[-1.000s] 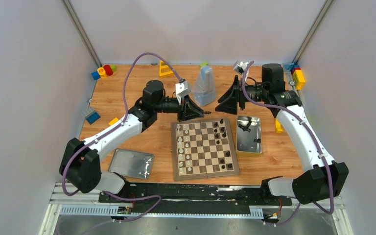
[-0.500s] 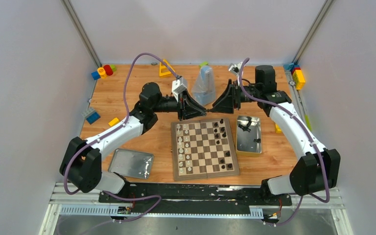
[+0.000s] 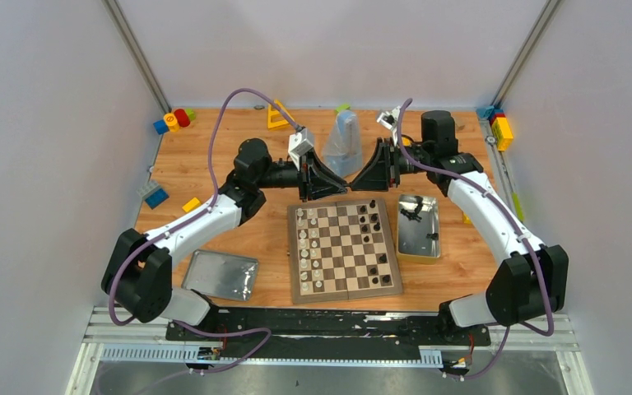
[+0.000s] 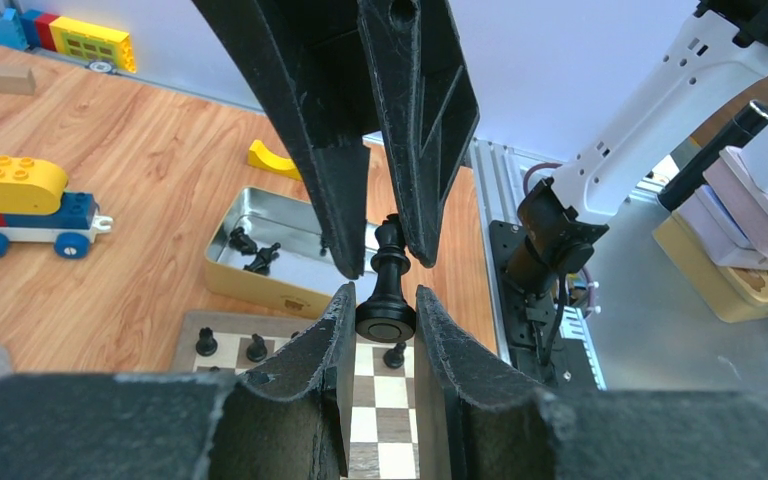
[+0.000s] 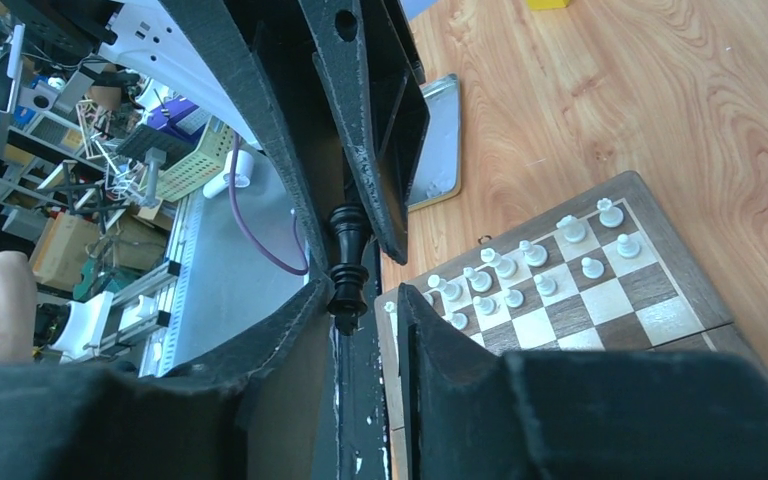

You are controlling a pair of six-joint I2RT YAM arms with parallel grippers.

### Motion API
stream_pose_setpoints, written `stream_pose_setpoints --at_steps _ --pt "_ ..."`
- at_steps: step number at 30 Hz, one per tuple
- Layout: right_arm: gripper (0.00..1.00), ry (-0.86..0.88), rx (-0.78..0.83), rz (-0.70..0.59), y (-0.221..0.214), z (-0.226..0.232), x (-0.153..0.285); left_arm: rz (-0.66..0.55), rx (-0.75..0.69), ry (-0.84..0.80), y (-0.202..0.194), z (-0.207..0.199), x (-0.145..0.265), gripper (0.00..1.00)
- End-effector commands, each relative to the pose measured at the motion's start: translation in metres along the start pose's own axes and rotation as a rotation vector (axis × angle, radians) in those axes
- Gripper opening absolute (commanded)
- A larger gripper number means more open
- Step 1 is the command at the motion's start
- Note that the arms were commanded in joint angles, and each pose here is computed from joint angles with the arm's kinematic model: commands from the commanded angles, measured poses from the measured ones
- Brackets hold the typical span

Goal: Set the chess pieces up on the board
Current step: Place the chess piece on the chessboard.

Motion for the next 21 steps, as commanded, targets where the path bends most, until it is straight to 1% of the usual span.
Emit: stream_pose_setpoints --at_steps 1,8,11,13,15,16,17,18,19,20,21 --pt "0.30 0.046 0.055 0.006 0.006 0.008 -0.002 -0.014 -0.030 -0.004 0.002 0.001 0.000 0.00" --pt "0.22 0.054 0.059 0.008 0.008 0.010 -0.002 -0.008 -0.027 -0.006 -0.001 0.002 0.000 0.00" --pt "0.15 0.057 0.061 0.009 0.008 0.010 -0.002 -0.002 -0.026 -0.006 -0.002 0.002 0.000 0.00" --pt "0.08 0.055 0.067 0.007 0.008 0.011 -0.001 0.007 -0.030 -0.005 -0.003 0.002 0.000 0.03" --pt "0.00 0.045 0.081 0.002 0.008 0.012 -0.001 0.021 -0.036 0.000 -0.005 0.003 0.001 0.12" --pt "0.00 0.033 0.089 -0.004 0.008 0.012 0.001 0.036 -0.043 0.002 -0.008 0.003 0.001 0.20" --pt "0.00 0.021 0.100 -0.009 0.008 0.013 0.002 0.042 -0.048 0.011 -0.008 0.003 0.003 0.25" --pt "0.00 0.005 0.109 -0.013 0.007 0.013 0.004 0.062 -0.059 0.017 -0.009 0.003 0.004 0.36" --pt "0.00 -0.013 0.116 -0.017 0.006 0.013 0.006 0.073 -0.092 0.033 -0.009 0.005 0.005 0.43" --pt "0.00 -0.037 0.137 -0.021 0.005 0.013 0.009 0.095 -0.088 0.043 -0.009 0.004 0.008 0.54" --pt "0.00 -0.067 0.149 -0.023 0.004 0.013 0.012 0.108 -0.128 0.062 -0.008 0.006 0.009 0.58"
Point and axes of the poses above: each gripper's point midway between its finger pads, its own x axis back along the fingers, its own z axis along the line the jaws close on, y = z × x, the point moved 7 cm from there along x, back along the fingers, and after that the axes turned 14 degrees about -x, right-handed, at the moved point
